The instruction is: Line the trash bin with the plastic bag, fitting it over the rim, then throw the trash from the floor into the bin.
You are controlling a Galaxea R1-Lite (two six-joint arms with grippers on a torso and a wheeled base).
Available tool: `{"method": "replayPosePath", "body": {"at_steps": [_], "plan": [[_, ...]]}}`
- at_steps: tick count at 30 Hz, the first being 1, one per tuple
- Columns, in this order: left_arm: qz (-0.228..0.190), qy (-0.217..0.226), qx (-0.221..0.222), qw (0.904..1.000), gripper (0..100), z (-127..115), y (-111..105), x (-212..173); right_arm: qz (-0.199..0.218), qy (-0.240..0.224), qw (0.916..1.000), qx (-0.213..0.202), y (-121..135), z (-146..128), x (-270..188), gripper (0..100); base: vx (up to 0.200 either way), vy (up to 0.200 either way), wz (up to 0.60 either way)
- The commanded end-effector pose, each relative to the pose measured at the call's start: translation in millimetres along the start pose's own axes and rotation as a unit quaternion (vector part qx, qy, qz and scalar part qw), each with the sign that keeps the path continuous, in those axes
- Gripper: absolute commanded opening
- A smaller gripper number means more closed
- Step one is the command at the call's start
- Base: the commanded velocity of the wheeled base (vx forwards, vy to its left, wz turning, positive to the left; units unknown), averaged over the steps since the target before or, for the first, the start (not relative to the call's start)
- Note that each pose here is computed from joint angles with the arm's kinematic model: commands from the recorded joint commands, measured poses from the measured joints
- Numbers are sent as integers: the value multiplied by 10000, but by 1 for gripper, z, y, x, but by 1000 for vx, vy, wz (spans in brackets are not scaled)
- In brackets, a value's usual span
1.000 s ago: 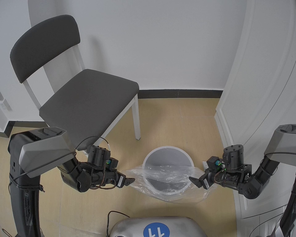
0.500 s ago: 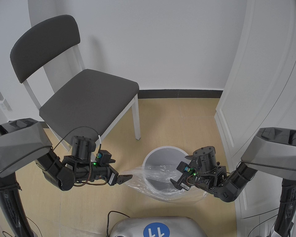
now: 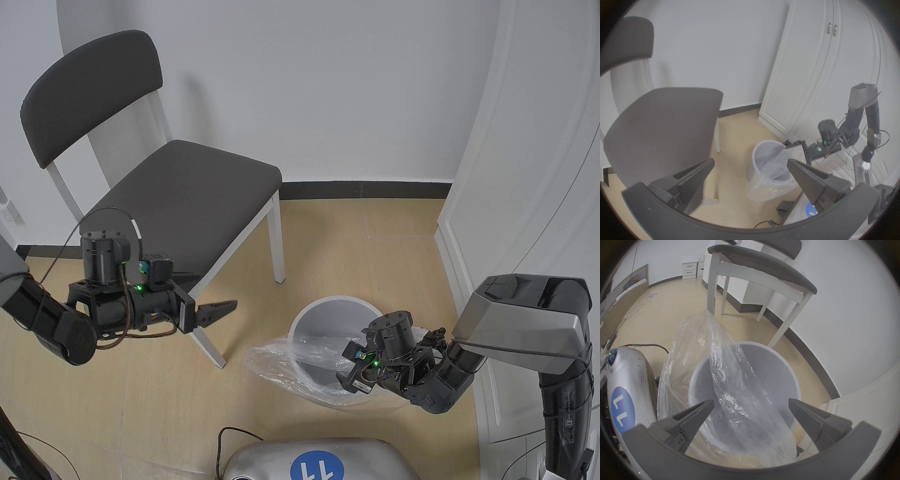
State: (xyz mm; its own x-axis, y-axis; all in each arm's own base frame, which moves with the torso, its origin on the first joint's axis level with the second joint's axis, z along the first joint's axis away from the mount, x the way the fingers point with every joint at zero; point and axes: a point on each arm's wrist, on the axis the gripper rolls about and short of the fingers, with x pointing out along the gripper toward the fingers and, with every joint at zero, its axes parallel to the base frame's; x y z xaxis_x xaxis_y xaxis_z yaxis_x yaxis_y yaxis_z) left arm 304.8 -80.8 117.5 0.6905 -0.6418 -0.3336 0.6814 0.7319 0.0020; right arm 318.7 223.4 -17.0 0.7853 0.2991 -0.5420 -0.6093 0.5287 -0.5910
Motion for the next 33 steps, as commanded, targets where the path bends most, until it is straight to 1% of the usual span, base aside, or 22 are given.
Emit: {"method": "replayPosePath", "body": {"at_steps": [1,4,6,10,11,15,16,18,22,26,31,32,33], "plan": [[193,-342,75,9992,100,18,5,-20,83,78,9999,-38,9,-5,12,100,0,0,0],[190,-369,54,9991,100,19,4,-21,79,89,9999,-14,15,-7,24,100,0,0,0],[202,-505,149,9984,100,27,-2,-30,-1,185,9998,5,19,-10,35,100,0,0,0],[241,-709,256,9969,100,36,-10,-48,-160,242,9996,45,17,-11,43,100,0,0,0],[242,-715,260,9968,100,37,-10,-48,-160,242,9996,45,17,-11,43,0,0,0,0],[320,-729,249,9965,100,38,-7,-48,-251,83,9996,119,9,0,35,0,0,0,0],[333,-722,241,9965,100,37,-6,-48,-335,-34,9992,227,2,8,28,0,0,0,0],[318,-716,255,9966,100,37,-6,-48,-403,-133,9987,295,-5,15,23,0,0,0,0],[327,-801,307,9958,100,41,-10,-54,-709,-370,9958,453,-32,29,14,0,0,0,0],[336,-775,280,9960,100,39,-8,-52,-983,-450,9923,598,-53,31,21,0,0,0,0],[340,-754,269,9962,100,39,-7,-50,-1228,-561,9879,758,-68,33,38,0,0,0,0],[344,-734,263,9964,100,38,-6,-49,-1329,-623,9851,898,-71,36,45,0,0,0,0],[351,-727,257,9964,100,37,-5,-48,-1350,-646,9843,935,-71,37,48,0,0,0,0]]}}
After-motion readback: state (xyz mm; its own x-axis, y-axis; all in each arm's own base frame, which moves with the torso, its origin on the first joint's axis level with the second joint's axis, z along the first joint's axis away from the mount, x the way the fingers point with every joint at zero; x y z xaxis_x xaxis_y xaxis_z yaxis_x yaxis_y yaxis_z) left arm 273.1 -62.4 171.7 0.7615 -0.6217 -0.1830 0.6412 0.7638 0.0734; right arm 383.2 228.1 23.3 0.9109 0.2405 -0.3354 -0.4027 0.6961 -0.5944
